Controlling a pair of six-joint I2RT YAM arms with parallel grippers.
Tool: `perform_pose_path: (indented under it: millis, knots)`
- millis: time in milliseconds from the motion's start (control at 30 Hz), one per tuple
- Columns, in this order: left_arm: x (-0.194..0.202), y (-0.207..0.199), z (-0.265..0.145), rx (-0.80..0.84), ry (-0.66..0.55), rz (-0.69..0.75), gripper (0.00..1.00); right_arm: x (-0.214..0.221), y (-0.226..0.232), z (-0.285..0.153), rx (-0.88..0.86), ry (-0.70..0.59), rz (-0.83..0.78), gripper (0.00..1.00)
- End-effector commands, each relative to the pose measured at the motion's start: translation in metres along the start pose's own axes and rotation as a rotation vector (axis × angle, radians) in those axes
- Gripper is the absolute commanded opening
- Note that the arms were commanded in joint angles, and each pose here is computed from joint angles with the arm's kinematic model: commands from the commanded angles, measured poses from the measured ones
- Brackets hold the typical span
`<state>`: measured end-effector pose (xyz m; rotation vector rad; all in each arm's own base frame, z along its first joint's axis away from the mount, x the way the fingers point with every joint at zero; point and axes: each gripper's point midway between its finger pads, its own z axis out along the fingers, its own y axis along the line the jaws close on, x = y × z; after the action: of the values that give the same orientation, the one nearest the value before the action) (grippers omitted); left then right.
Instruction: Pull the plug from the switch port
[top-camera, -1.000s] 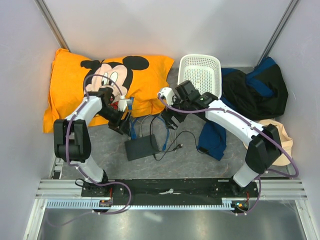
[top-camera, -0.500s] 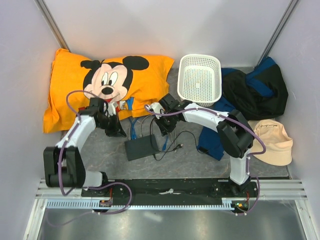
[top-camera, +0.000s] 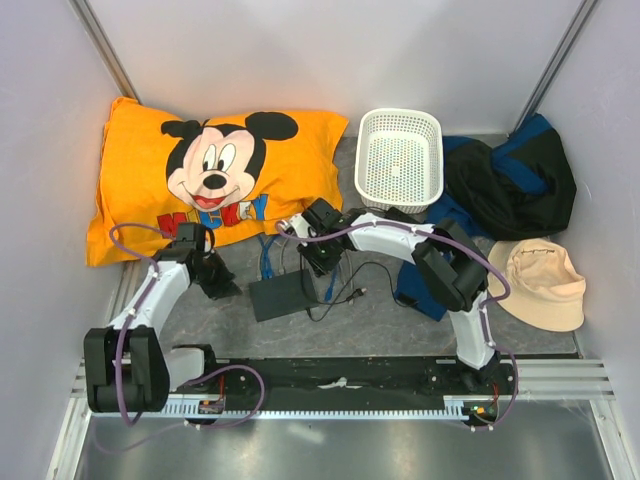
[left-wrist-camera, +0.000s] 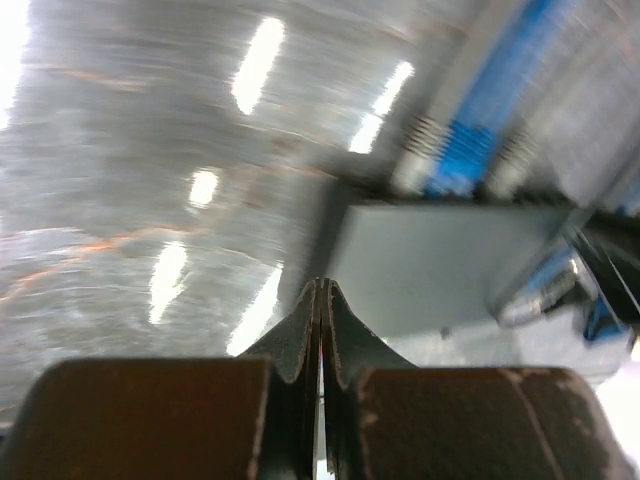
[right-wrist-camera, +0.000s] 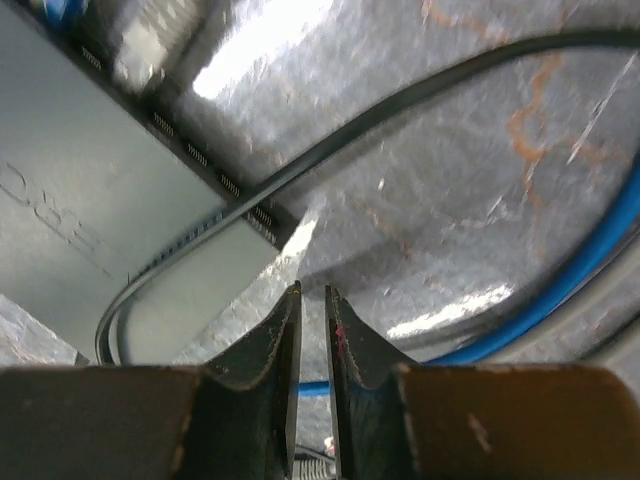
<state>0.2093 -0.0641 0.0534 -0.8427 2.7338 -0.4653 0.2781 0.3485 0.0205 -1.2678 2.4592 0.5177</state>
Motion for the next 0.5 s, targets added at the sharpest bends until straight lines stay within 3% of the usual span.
perform_pose_path:
  millis: [0,200,333,467]
  knots:
    - [0.007,0.022,0.011,-0.08,0.016,-0.121,0.02,-0.034,-0.005,0.007,0.009,-0.072,-0.001,0.23]
    - [0.038,0.02,0.036,-0.097,0.148,-0.08,0.02,-0.063,-0.003,0.027,-0.024,-0.077,-0.033,0.22]
    - [0.069,-0.001,0.036,-0.027,0.226,0.015,0.02,-0.07,0.006,0.042,-0.06,-0.059,-0.032,0.21]
    - [0.076,-0.034,0.034,0.103,0.224,0.122,0.02,-0.081,0.017,0.047,-0.066,-0.082,-0.054,0.21]
